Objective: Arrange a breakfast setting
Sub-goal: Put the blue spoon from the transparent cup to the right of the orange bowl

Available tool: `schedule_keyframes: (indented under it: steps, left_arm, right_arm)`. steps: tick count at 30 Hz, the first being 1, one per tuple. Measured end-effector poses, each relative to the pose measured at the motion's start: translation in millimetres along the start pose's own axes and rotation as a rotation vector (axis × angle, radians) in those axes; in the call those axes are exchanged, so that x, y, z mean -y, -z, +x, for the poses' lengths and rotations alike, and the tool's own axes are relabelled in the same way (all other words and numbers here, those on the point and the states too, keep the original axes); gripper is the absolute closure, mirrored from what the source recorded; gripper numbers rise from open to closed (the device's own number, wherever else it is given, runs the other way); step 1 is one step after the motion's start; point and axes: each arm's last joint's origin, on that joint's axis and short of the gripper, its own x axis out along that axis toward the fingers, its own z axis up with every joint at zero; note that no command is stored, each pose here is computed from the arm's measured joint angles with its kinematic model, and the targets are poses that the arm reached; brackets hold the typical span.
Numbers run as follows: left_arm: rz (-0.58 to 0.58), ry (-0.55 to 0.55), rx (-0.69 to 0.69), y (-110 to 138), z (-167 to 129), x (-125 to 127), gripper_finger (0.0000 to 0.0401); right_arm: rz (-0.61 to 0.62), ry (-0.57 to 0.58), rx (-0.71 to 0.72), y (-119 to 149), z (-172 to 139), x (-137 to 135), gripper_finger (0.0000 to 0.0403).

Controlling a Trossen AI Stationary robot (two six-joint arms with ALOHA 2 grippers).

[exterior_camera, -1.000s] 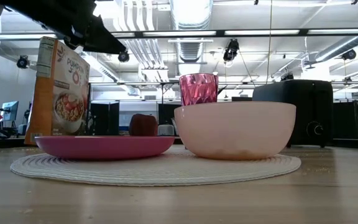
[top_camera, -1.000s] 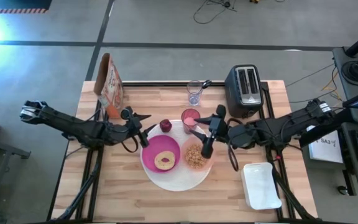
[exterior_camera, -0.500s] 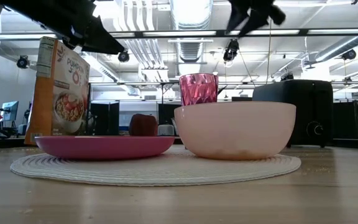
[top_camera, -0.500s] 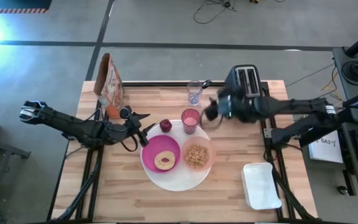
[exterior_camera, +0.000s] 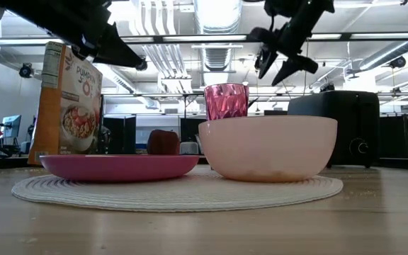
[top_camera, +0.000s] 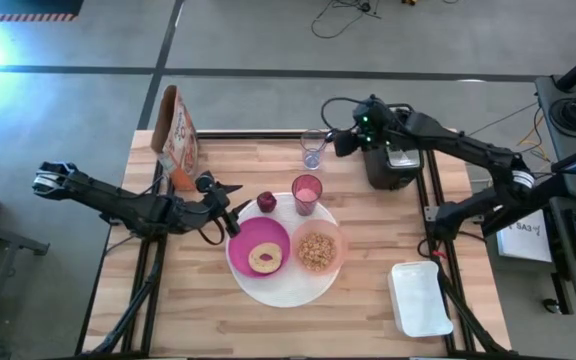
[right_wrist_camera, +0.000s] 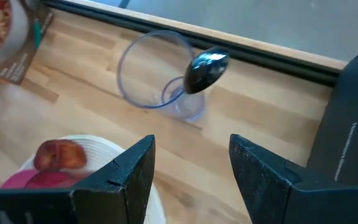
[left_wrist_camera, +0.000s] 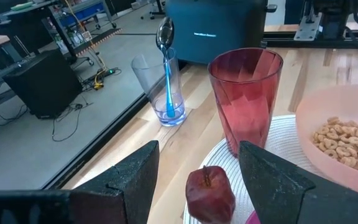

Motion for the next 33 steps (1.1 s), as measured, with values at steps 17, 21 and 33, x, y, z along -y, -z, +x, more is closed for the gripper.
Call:
schedule_keyframes:
  steps: [17,21,33]
  left_arm:
    - [-0.012,0.002,-0.003,0.4,-0.1,0.3,0.0197]
    - [-0.011,0.003,-0.003,0.4,-0.1,0.3,0.0197]
    - [-0.011,0.009,-0.004,0.5,-0.1,0.5,0.0197]
  right_arm:
    - [-0.085,0.01,0.015,-15.3,47.8,4.3,0.0209]
    - [-0.087,0.006,0.035,-18.2,53.8,4.0,0.0213]
    - [-0.093,0.033,0.029,-23.2,68.2,12.4,0.0271]
